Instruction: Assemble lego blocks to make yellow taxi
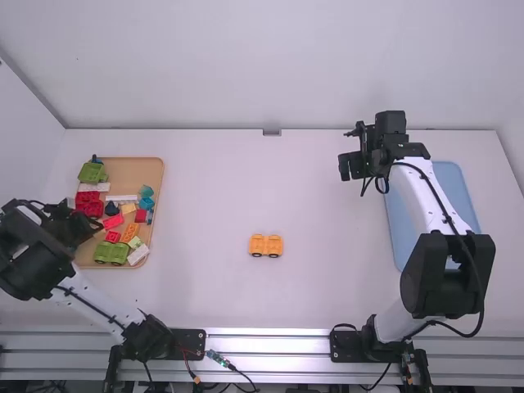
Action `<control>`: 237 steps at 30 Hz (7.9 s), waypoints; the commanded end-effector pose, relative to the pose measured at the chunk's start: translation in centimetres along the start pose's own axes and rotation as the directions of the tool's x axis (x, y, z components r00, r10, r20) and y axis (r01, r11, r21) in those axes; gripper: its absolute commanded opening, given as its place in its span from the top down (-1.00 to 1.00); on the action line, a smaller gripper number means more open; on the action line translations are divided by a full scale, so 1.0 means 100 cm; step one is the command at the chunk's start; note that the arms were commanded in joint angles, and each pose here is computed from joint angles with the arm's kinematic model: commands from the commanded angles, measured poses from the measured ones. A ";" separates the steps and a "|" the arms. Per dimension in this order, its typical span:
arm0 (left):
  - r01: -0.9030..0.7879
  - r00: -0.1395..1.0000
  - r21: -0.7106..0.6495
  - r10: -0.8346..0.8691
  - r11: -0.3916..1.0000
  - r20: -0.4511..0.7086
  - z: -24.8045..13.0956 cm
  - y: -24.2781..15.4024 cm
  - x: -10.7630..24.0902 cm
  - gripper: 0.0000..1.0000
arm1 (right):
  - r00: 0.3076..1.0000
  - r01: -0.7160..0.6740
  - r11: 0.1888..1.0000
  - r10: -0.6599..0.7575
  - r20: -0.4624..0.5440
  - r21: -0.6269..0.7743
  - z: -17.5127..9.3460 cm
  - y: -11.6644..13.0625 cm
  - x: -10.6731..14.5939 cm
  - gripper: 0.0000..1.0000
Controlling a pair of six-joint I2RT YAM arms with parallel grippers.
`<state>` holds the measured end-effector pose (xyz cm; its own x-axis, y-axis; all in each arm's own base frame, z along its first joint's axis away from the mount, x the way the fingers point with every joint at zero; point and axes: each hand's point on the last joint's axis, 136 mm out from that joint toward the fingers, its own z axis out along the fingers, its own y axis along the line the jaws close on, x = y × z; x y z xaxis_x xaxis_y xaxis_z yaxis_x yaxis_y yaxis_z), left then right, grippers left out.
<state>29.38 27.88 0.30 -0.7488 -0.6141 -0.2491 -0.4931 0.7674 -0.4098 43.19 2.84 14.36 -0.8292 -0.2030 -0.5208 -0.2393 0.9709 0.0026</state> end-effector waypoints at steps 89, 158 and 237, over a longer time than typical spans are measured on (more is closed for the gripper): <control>-0.805 -0.468 0.386 0.882 -0.452 0.055 0.120 -0.481 0.388 -0.24 | 0.926 -0.046 0.998 0.058 0.372 -0.042 -0.122 -0.040 0.037 -0.99; -0.805 -0.264 0.216 0.658 -0.553 0.705 0.057 -0.408 0.316 -0.98 | 0.562 0.826 0.386 -0.497 0.661 -0.412 0.027 0.157 0.164 -0.99; -0.744 -0.221 0.285 0.626 -0.604 0.748 0.079 -0.380 0.333 -0.99 | 0.600 0.799 0.352 -0.418 0.682 -0.487 0.079 0.159 0.181 0.38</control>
<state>27.26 -22.71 0.56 0.1773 0.5173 -0.8373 0.9813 -0.0277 0.1907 27.86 15.73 -2.46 -0.0706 -0.4475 -0.8915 -0.9931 0.1159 0.0205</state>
